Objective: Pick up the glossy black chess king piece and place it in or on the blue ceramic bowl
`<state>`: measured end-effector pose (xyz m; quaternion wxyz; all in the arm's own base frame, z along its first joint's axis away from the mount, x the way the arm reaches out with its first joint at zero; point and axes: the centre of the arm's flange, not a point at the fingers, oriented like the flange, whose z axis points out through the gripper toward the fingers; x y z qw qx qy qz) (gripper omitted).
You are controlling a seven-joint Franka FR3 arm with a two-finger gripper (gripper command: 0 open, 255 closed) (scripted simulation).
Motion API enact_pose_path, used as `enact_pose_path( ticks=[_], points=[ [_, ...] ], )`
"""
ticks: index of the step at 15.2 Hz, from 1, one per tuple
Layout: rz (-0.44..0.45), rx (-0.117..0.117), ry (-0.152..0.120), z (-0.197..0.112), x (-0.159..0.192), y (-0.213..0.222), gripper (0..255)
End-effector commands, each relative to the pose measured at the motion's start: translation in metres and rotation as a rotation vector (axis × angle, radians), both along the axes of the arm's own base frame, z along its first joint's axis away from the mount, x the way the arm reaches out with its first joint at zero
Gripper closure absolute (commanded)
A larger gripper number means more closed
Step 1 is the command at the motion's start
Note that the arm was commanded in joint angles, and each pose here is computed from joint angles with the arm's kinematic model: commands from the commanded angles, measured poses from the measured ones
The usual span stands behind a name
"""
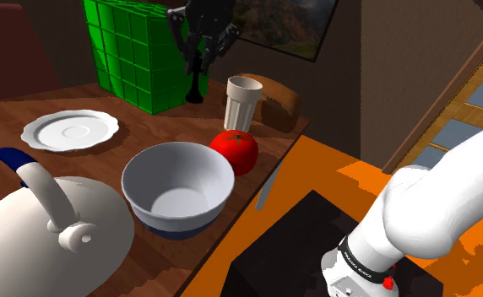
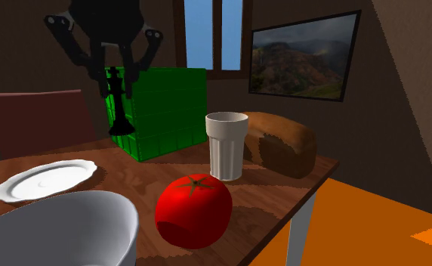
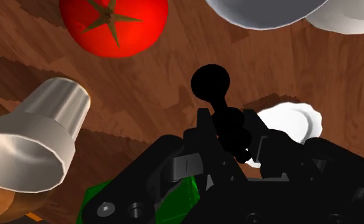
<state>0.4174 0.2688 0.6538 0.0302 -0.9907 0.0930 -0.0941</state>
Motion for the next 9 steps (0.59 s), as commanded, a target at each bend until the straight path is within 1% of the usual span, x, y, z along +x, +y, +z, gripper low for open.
enact_pose_path(
  ticks=[1,9],
  points=[
    [-0.001,-0.001,0.000,0.004,-0.020,0.018,255],
    [-0.001,-0.001,0.000,0.012,-0.100,0.087,255]
  ],
)
